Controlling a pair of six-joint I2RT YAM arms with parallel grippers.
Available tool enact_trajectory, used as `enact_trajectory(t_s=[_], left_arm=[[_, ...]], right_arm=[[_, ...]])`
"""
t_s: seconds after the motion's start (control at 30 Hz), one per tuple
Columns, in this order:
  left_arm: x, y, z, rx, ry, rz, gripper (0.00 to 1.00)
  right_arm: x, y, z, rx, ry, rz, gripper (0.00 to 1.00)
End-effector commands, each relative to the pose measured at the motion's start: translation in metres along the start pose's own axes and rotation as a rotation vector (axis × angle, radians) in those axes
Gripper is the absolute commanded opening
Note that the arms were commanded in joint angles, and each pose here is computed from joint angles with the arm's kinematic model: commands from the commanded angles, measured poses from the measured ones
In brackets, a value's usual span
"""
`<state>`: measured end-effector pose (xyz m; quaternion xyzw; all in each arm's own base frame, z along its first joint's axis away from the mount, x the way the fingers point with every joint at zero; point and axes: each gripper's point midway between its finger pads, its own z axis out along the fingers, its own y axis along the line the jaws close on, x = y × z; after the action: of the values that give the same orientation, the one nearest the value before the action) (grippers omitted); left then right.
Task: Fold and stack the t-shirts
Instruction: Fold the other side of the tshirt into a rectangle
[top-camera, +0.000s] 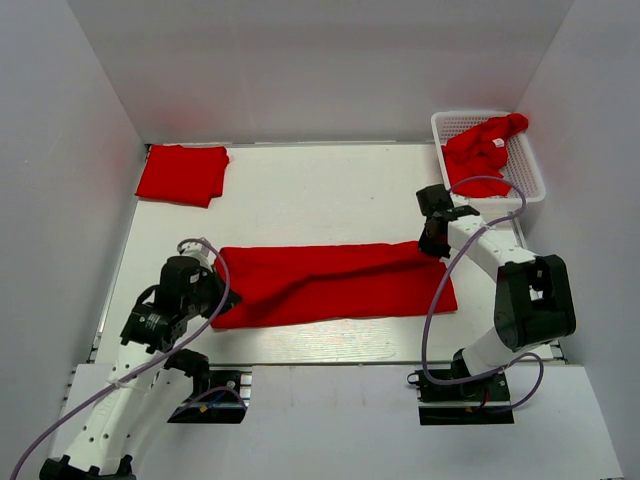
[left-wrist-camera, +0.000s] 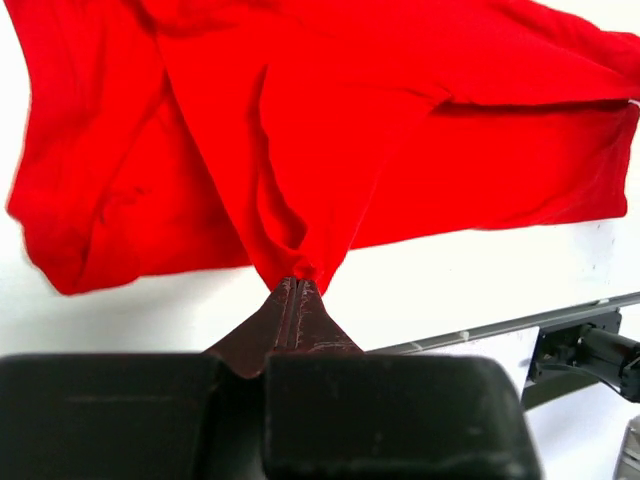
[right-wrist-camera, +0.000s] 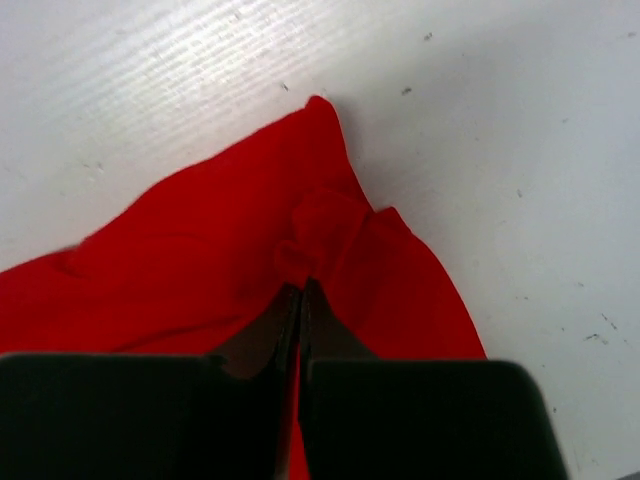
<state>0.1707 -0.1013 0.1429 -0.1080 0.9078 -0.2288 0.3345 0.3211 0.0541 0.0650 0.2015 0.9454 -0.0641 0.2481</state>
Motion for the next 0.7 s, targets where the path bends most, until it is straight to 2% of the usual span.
enact_trajectory(t_s=[0.0, 0.03, 0.1, 0.13, 0.3, 0.33, 0.43, 0.47, 0.5, 0.53, 0.57, 0.6, 0.63, 0.67], left_arm=[[0.017, 0.004, 0.004, -0.001, 0.054, -0.063, 0.0], [0.017, 0.003, 0.006, -0.004, 0.058, -0.073, 0.0], [0.018, 0.011, 0.013, -0.046, 0.066, -0.086, 0.0], [0.017, 0.015, 0.015, -0.076, 0.064, -0.101, 0.0], [0.025, 0.045, 0.031, -0.288, 0.128, -0.191, 0.0], [0.034, 0.055, 0.036, -0.352, 0.188, -0.194, 0.0], [0.041, 0.068, 0.039, -0.475, 0.25, -0.234, 0.0], [0.043, 0.07, 0.039, -0.496, 0.277, -0.234, 0.0], [0.05, 0.077, 0.041, -0.542, 0.318, -0.232, 0.0], [0.049, 0.076, 0.042, -0.547, 0.325, -0.232, 0.06], [0.049, 0.076, 0.04, -0.556, 0.335, -0.233, 0.4], [0.051, 0.077, 0.038, -0.564, 0.345, -0.233, 0.58], [0.048, 0.075, 0.039, -0.557, 0.337, -0.233, 0.71], [0.048, 0.075, 0.036, -0.558, 0.338, -0.233, 0.9]], right_arm=[[0.007, -0.01, -0.005, 0.015, 0.001, -0.01, 0.02], [0.012, -0.009, -0.004, 0.005, 0.017, -0.016, 0.09], [0.018, -0.011, -0.001, 0.008, 0.028, -0.016, 0.17], [0.021, -0.01, -0.001, 0.004, 0.035, -0.023, 0.28], [0.021, -0.011, -0.006, -0.009, 0.04, -0.036, 0.59], [0.02, -0.011, -0.008, -0.015, 0.038, -0.048, 0.62], [0.015, -0.01, -0.016, -0.033, 0.025, -0.057, 0.77], [0.009, -0.008, -0.02, -0.045, 0.007, -0.054, 0.9], [0.008, -0.007, -0.022, -0.05, 0.003, -0.058, 0.9], [0.006, -0.008, -0.025, -0.053, -0.002, -0.061, 0.9], [0.003, -0.008, -0.028, -0.057, -0.011, -0.055, 0.9], [0.001, -0.007, -0.031, -0.064, -0.019, -0.057, 0.9], [-0.001, -0.008, -0.035, -0.068, -0.025, -0.058, 0.9], [-0.003, -0.008, -0.036, -0.07, -0.031, -0.065, 0.9]])
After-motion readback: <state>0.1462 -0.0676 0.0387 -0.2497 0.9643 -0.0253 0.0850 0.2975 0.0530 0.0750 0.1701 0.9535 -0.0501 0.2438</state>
